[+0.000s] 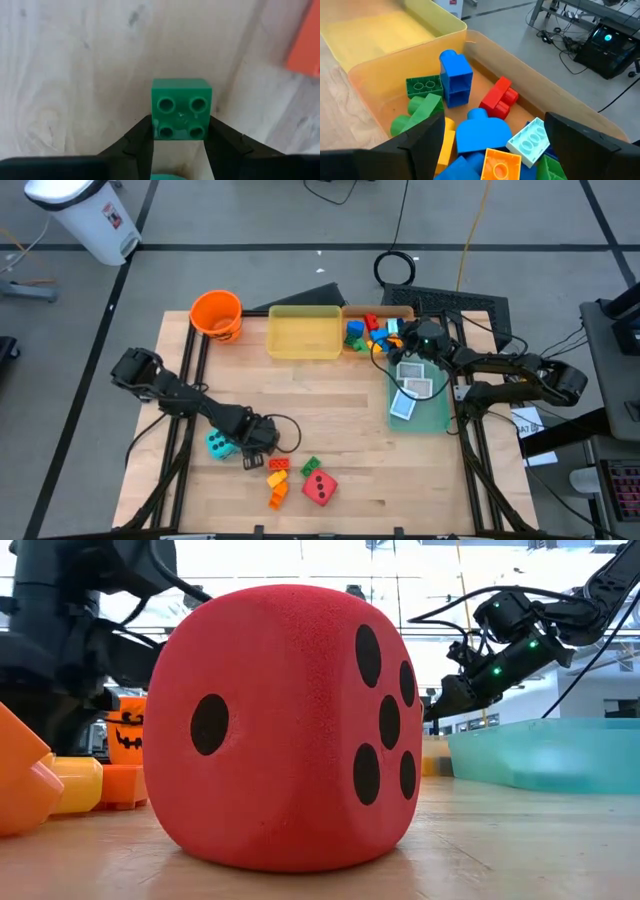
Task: Pick & Place Toys
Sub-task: Put the green game piece into the orange bin
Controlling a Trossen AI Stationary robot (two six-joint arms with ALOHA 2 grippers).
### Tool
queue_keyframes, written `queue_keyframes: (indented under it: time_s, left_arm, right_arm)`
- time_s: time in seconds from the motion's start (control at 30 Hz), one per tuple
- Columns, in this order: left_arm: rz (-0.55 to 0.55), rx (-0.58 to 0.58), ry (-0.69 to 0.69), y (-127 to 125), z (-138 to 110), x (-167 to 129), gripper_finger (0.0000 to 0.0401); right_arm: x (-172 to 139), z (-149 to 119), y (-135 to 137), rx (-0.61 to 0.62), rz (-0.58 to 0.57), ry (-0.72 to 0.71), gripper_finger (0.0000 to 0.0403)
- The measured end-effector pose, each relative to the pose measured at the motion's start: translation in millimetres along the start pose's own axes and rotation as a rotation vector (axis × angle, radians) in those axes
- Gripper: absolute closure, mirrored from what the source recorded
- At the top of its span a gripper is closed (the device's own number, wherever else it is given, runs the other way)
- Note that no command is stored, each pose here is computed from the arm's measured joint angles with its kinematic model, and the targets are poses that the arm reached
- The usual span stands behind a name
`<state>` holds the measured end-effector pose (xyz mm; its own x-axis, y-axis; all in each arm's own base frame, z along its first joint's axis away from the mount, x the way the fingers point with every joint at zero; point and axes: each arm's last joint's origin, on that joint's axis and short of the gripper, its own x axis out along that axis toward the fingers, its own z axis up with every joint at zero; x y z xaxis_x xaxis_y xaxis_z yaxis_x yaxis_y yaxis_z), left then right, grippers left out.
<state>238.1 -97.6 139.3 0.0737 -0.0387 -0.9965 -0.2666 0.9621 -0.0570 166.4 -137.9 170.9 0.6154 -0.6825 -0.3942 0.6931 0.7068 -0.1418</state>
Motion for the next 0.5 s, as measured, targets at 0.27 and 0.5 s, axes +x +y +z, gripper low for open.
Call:
queue_keyframes:
  time_s: [0.27,0.5]
  left_arm:
    - [0.036,-0.005,-0.192,8,24,-19,0.0258]
    - [0.06,0.074,-0.59,20,70,-41,0.0258]
  right_arm:
    - [-1,2,8,-0.018,0.035,-0.023,0.0094]
    - [-6,10,29,-0.113,0.12,-0.108,0.0094]
